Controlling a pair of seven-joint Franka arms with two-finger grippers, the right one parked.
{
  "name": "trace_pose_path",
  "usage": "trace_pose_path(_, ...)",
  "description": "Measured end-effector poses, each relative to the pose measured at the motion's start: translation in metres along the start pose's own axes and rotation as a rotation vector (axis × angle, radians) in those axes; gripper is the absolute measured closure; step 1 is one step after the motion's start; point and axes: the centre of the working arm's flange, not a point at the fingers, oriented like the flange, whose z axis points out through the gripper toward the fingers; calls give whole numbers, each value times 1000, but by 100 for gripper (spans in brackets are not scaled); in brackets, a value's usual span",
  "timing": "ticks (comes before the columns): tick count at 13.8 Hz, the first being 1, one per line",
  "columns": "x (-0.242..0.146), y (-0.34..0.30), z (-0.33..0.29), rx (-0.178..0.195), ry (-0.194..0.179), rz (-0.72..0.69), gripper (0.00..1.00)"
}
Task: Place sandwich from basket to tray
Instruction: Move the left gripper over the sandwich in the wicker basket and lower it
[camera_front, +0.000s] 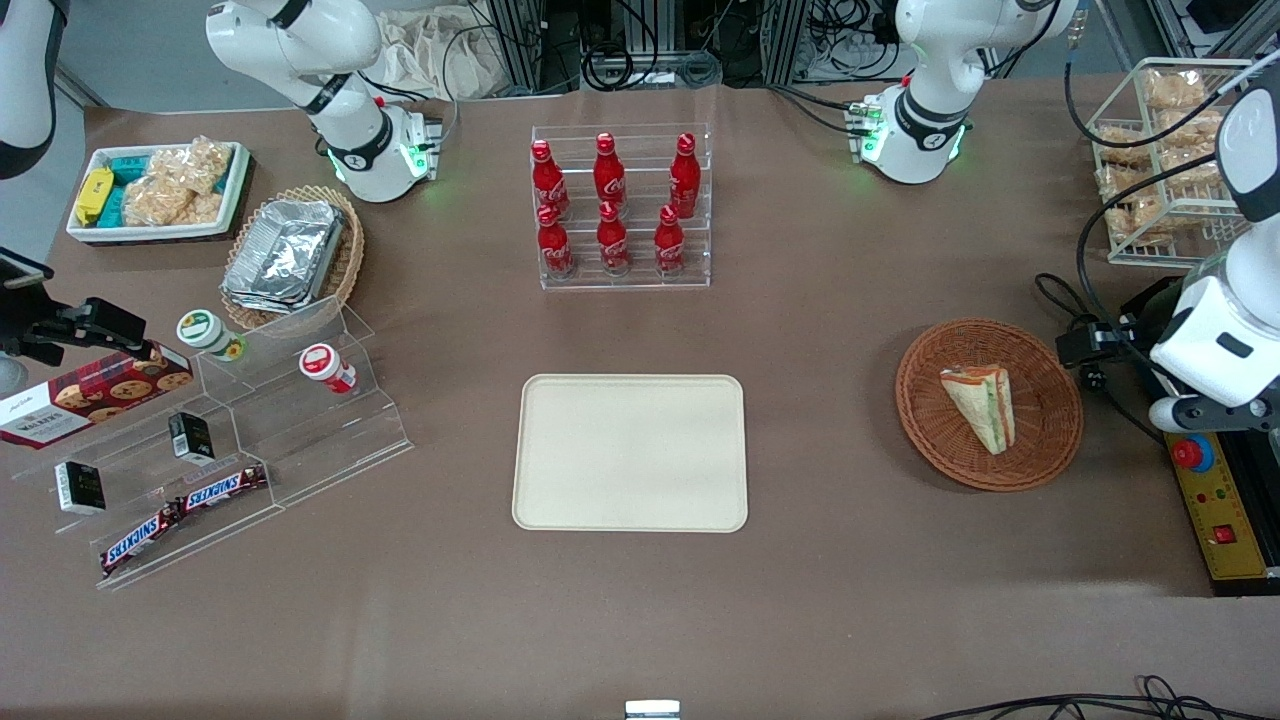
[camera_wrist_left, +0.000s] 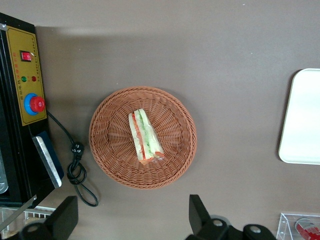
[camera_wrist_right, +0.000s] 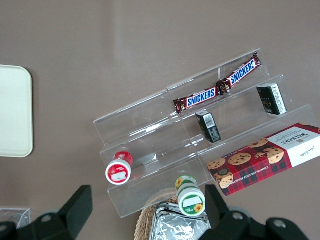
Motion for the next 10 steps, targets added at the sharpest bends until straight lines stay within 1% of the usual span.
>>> trace_pose_path(2, 0, -3, 0, -10, -2, -7, 0)
trace_pose_path(6, 1, -1, 3, -12, -7, -3, 0)
trace_pose_path(9, 8, 1, 17, -12, -26, -1, 0)
trace_pose_path(10, 10, 2, 24, -11, -38, 0, 0)
